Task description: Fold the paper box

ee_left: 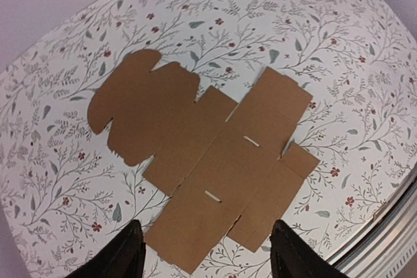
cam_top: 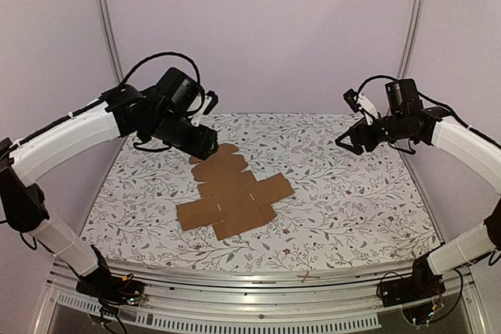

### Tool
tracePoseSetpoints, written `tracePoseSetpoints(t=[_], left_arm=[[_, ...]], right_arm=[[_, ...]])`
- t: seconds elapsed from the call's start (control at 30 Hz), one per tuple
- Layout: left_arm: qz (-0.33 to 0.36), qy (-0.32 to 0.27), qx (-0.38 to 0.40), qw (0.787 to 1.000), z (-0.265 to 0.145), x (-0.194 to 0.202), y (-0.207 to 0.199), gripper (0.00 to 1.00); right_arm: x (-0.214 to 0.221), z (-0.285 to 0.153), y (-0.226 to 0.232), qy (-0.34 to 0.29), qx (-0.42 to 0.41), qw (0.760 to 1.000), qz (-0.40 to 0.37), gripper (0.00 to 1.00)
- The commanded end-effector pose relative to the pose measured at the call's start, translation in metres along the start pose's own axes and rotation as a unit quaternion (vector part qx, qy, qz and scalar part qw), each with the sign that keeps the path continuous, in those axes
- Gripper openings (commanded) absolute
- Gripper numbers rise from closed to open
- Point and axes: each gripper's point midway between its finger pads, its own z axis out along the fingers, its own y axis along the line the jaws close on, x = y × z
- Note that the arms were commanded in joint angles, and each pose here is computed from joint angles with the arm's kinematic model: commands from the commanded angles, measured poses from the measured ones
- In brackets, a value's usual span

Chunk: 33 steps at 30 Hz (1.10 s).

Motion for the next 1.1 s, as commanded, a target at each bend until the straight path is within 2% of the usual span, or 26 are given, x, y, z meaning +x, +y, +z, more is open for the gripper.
tracePoseSetpoints(t=[0.0,0.2,0.37,0.53,0.77,0.8,0.9,1.07], left_arm=[[-0.096,0.087,-0.027,0.991,0.057,0.074,0.044,0.63],[-0.185,0.129,-0.041,0.973,0.081,0.141,0.076,0.69],[-0.226,0.150,-0.038,0.962,0.096,0.177,0.090,0.70],[-0.250,0.163,-0.006,0.954,0.109,0.190,0.079,0.68],[-0.269,0.161,0.026,0.949,0.119,0.193,0.067,0.64],[-0.272,0.162,0.032,0.948,0.121,0.194,0.065,0.62],[-0.281,0.168,0.066,0.943,0.126,0.198,0.052,0.43],[-0.280,0.172,0.091,0.940,0.132,0.208,0.031,0.35]], right_arm=[[0.023,0.026,0.030,0.054,-0.046,0.997,-0.005,0.74],[0.043,0.060,0.074,0.114,-0.110,0.987,-0.024,0.72],[0.074,0.089,0.116,0.179,-0.157,0.970,-0.045,0.72],[0.095,0.109,0.145,0.227,-0.197,0.953,-0.028,0.72],[0.115,0.134,0.157,0.272,-0.202,0.941,0.013,0.72],[0.117,0.138,0.157,0.277,-0.200,0.940,0.021,0.72],[0.124,0.148,0.157,0.294,-0.197,0.934,0.041,0.71],[0.133,0.155,0.149,0.309,-0.177,0.933,0.038,0.71]])
